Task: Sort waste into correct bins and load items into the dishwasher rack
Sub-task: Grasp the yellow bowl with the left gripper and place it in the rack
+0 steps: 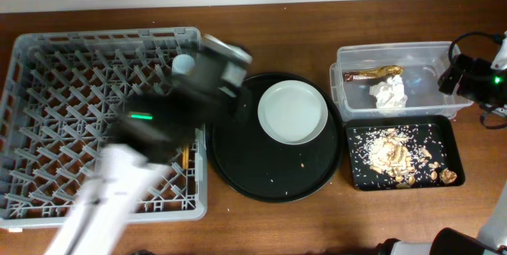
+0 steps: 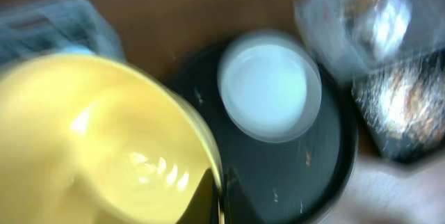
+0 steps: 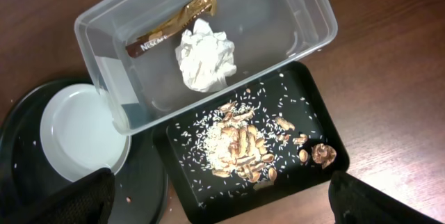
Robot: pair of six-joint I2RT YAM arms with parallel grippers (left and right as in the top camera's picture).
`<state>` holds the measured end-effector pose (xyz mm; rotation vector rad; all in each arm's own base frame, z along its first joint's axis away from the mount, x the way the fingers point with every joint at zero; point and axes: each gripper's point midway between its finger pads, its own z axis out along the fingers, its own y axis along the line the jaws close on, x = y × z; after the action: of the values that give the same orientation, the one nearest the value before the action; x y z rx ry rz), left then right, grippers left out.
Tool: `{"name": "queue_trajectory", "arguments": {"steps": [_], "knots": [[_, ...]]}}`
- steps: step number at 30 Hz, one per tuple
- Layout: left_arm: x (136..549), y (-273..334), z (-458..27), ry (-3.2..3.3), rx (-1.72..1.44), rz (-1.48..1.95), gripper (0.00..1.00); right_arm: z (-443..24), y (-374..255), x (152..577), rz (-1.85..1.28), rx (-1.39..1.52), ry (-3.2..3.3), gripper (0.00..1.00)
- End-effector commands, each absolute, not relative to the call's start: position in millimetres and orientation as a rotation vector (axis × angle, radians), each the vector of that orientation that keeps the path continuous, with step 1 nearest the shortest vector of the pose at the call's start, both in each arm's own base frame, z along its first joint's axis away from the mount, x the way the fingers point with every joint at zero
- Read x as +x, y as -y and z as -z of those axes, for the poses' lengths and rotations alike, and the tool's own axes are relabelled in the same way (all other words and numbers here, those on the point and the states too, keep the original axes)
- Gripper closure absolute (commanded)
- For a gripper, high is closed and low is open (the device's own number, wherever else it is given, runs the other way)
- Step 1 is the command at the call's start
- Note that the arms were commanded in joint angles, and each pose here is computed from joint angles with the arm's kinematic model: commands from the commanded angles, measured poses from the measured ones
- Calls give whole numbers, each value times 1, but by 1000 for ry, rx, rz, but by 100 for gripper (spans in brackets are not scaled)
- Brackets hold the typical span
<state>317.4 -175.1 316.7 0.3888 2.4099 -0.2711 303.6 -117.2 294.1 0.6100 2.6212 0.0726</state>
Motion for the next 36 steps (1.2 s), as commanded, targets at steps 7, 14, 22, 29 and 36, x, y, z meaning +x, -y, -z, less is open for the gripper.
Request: {"name": "queue_trajectory", "arguments": {"steps": [7, 14, 22, 29, 36], "knots": [[440, 40, -327, -1826, 313, 1650, 100, -296, 119, 305, -66, 607, -2613, 1], [499, -22, -170, -1919, -56, 1795, 100, -296, 119, 305, -66, 607, -2613, 1], [492, -112, -148, -2001, -463, 1620, 1, -296, 119, 305, -66, 607, -2613, 1], [438, -99, -278, -2167, -399, 1011, 1, -296, 119, 305, -66, 607, -2613, 1], [355, 202, -259, -2547, 479, 654, 36, -296, 119, 305, -66, 607, -2613, 1]]}}
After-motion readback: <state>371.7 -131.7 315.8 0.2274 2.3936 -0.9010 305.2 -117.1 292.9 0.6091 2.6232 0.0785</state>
